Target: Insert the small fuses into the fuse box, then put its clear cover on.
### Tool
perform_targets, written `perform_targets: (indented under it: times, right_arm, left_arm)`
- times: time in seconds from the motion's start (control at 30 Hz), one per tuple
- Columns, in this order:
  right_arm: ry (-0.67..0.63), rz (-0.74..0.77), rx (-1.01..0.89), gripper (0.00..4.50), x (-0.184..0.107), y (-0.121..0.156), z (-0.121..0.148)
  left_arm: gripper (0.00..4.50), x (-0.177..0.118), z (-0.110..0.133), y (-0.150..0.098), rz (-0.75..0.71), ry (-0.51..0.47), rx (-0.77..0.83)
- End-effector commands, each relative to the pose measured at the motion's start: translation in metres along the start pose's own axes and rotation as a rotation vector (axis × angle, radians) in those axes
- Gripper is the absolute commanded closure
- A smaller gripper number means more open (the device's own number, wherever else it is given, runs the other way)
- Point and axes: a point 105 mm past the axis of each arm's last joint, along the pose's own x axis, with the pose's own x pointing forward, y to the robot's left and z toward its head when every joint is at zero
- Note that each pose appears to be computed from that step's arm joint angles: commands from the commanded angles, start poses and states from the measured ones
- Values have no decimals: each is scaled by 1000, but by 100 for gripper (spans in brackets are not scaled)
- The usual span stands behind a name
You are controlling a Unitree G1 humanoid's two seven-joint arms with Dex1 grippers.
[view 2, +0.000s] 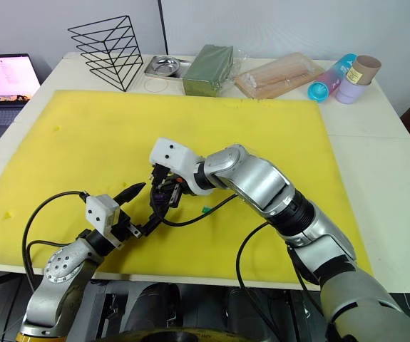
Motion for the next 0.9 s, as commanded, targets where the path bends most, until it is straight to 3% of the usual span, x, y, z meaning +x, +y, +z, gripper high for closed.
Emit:
perform_targets:
  times: [0.03, 0.9]
  right_arm:
    - [-19, -1, -40, 450, -3, 2, 6]
    - [-7, -17, -46, 450, 1, -5, 3]
  left_arm:
    - [2, 1, 10, -4, -8, -31, 15]
    - [2, -1, 9, -4, 10, -28, 12]
